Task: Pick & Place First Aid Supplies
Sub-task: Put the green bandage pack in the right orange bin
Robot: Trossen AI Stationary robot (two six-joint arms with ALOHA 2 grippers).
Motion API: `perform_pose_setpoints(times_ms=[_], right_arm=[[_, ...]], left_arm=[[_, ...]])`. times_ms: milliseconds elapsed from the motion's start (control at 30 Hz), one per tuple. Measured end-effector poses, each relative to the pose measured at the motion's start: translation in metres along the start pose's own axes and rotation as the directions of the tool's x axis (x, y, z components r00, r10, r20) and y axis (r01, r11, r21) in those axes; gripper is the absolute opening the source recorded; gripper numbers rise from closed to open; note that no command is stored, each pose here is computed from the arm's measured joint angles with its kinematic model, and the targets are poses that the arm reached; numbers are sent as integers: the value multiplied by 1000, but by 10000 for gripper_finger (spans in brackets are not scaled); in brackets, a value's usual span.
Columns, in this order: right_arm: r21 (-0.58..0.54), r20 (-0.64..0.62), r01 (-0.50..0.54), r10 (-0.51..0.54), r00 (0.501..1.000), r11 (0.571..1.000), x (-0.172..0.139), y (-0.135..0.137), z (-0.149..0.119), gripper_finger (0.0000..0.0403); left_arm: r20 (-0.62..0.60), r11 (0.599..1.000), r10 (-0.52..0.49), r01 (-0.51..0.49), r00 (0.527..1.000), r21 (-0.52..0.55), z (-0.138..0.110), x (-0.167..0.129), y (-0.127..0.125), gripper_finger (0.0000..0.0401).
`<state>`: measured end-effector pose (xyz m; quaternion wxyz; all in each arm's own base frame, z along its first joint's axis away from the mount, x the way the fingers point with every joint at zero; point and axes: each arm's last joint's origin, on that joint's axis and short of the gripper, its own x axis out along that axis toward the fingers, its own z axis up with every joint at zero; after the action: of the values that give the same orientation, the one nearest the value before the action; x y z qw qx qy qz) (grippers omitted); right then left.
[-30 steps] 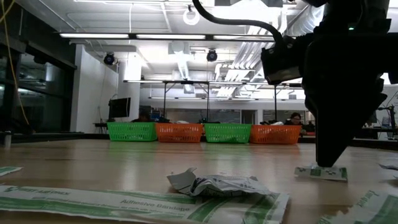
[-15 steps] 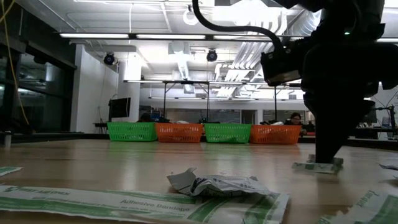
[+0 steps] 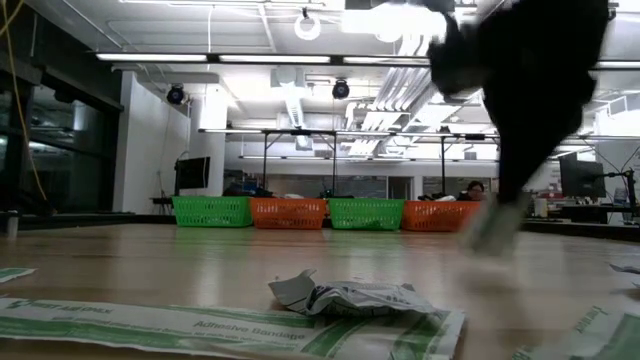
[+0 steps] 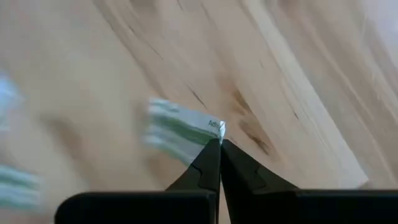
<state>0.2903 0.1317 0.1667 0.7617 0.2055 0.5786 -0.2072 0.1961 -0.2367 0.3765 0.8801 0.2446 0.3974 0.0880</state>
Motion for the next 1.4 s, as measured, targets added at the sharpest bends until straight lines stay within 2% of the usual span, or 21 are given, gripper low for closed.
perform_pose_setpoints(times_ms=[200,367,567,667,767,900,1067,1200,1400], right_arm=[[79,136,27,-38,990,997,-47,-21,3,0],[158,269,42,-84,960,986,-89,-49,6,0],[251,399,61,-161,903,966,-126,-89,16,0],[285,424,90,-209,881,954,-137,-111,25,0],[307,429,138,-266,863,942,-141,-132,38,0],[329,389,220,-344,854,918,-139,-162,58,0],[394,316,281,-416,853,875,-133,-209,84,0],[438,283,258,-405,869,861,-130,-253,100,0],[461,271,178,-329,905,869,-120,-309,115,0]], left_arm=[[22,999,24,-24,999,-23,1,0,0,140],[33,997,67,-66,997,-30,3,4,4,140],[-15,994,100,-100,995,-36,10,21,19,140],[-61,994,102,-104,993,-36,15,34,30,140],[-88,992,116,-119,989,-30,22,51,44,140],[-112,997,78,-80,991,-17,34,76,67,140],[-55,1000,28,-28,998,-3,53,112,105,140],[30,1000,-21,21,999,3,64,139,143,140],[123,999,-37,36,992,11,65,166,195,140]])
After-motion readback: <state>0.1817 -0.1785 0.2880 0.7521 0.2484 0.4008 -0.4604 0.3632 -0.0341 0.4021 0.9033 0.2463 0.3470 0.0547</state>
